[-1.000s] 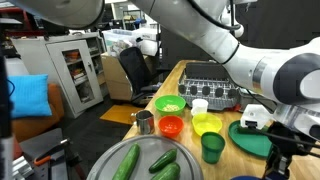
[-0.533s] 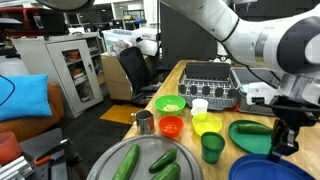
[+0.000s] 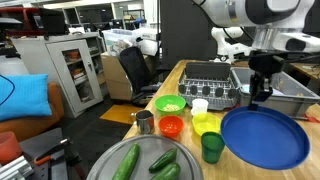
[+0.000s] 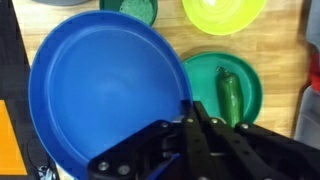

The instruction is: Move the blue plate from the right to the back edge of the counter

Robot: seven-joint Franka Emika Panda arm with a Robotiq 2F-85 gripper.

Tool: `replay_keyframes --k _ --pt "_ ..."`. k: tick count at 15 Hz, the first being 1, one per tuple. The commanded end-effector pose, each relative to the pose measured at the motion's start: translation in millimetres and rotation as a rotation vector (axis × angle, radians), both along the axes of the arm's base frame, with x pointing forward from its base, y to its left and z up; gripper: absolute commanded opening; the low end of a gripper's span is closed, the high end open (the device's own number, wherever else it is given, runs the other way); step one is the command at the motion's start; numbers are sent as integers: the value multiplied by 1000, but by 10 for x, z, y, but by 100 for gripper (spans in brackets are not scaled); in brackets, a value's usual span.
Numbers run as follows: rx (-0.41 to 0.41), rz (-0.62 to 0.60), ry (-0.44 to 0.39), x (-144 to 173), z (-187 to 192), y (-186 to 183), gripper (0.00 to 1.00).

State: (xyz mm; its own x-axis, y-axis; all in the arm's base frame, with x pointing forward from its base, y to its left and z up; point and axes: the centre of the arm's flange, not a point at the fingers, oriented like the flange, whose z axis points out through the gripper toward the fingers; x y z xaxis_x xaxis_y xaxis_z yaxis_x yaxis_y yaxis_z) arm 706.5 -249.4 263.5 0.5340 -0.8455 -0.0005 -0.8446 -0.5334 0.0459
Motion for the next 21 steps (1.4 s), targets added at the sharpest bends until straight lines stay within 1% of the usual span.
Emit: replay_keyframes --k 1,5,8,10,11,13,16,21 --pt "1 147 -43 -151 265 484 1" --pt "-5 295 -45 -111 602 1207 1" --pt "9 403 -26 -111 702 1678 1" --pt "43 467 -9 -144 707 1904 1" --pt "27 410 -23 41 685 1882 5" --pt "37 440 -15 7 672 1965 5" --pt "38 446 -13 -12 673 1904 5" --pt "38 448 -13 -12 672 1912 5"
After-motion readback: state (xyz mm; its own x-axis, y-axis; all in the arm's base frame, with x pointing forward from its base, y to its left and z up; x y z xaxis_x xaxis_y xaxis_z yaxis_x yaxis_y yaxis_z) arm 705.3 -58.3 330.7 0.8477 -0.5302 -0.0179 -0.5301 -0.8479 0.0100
